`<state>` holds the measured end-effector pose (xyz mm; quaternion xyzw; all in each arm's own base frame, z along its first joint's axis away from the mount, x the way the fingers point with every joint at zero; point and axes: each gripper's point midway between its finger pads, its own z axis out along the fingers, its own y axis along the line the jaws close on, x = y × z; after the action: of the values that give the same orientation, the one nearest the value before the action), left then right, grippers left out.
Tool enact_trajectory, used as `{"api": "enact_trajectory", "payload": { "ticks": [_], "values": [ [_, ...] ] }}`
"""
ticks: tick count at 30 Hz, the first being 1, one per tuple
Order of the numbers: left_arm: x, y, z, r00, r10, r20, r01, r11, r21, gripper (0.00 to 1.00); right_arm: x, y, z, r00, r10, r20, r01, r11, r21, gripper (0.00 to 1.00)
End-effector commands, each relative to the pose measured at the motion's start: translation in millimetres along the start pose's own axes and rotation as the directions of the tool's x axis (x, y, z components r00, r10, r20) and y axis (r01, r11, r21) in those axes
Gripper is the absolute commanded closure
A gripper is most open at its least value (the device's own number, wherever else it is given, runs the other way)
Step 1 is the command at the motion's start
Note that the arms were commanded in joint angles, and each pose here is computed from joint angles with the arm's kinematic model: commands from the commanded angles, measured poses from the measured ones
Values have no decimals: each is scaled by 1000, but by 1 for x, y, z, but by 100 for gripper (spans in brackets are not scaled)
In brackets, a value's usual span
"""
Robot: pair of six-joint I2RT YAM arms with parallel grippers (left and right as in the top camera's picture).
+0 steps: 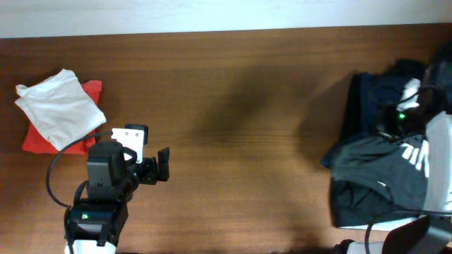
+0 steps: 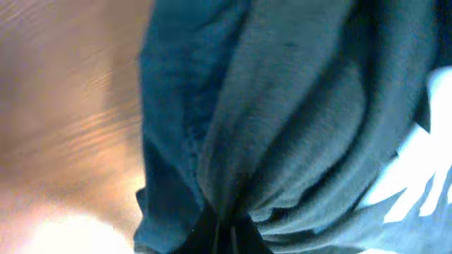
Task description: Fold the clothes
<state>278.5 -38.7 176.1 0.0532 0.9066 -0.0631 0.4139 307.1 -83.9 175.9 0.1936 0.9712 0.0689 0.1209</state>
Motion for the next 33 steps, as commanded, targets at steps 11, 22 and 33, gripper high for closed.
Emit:
{"api": "enact_trajectory", "payload": {
  "ticks": [11,22,33],
  "values": [
    [-8,-1,-4,1000,-11,23,10,1000,10,1,-78,37,-139,900,-88,427,87,996,23,96],
    [-8,-1,-4,1000,-11,23,10,1000,10,1,-3,247,-175,624,-528,576,774,522,-359,89],
    [-24,-5,-5,996,-4,86,1,999,33,1,-14,187,-45,931,-356,81,356,934,8,54]
  ]
}}
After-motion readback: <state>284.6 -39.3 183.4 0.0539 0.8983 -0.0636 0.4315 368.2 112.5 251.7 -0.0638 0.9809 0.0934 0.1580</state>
